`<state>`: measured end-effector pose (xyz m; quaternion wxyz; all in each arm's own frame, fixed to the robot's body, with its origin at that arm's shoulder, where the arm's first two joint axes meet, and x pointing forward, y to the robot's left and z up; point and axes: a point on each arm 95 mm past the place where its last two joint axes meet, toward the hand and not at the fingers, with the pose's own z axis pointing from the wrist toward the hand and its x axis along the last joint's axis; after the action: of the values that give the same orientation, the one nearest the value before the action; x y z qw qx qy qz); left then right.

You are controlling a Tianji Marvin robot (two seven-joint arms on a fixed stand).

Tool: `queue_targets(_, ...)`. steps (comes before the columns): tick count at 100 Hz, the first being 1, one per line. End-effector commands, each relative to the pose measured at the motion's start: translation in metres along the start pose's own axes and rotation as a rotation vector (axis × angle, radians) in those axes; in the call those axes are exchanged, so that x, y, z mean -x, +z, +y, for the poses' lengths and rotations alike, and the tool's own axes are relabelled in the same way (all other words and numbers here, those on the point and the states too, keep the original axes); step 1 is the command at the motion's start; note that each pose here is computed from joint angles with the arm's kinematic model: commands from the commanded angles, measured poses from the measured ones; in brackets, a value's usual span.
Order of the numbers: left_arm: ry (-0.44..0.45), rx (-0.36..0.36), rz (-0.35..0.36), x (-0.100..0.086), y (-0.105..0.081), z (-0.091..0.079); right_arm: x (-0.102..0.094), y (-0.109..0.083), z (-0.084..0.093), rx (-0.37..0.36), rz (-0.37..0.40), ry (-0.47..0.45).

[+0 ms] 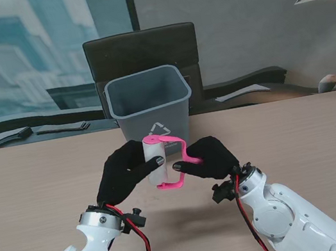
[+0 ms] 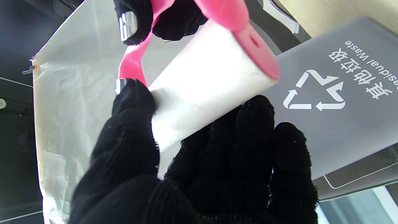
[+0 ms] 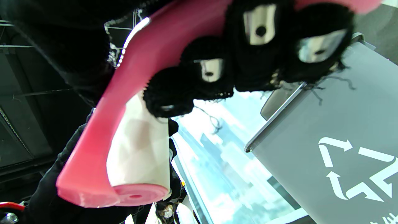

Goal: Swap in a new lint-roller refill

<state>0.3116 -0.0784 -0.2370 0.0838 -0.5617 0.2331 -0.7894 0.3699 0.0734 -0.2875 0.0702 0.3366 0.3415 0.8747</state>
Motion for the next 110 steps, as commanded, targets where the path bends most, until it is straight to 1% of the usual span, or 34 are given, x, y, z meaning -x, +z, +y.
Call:
queue_targets(1,0.0,0.0,0.006,-0.0036,0.0016,-0.0004,-0.0033,0.0003,-0.0019,-0.011,0.011,0.002)
queue_targets(36,0.022,-0.028,0.006,-0.0043,0.003,-0.0051,-0.0018,-0.003,0.0058,-0.003,0.008,-0.036)
queue_targets(56,0.009,-0.035,-0.001,-0.0067,0.0036,-0.0063,-0.0021,-0.0047,0.0056,-0.01,0.014,-0.035)
queue_targets(65,-0.015,-0.032,-0.009,-0.0086,0.0031,-0.0057,-0.002,-0.005,0.0039,-0.018,0.018,-0.03)
queue_targets(84,-0.025,-0.025,-0.009,-0.0097,0.0026,-0.004,-0.0017,-0.0048,0.0021,-0.026,0.017,-0.026)
queue_targets(110,-0.054,0.002,-0.026,-0.0103,0.0014,0.0012,-0.0015,-0.0026,0.0004,-0.023,0.022,-0.024)
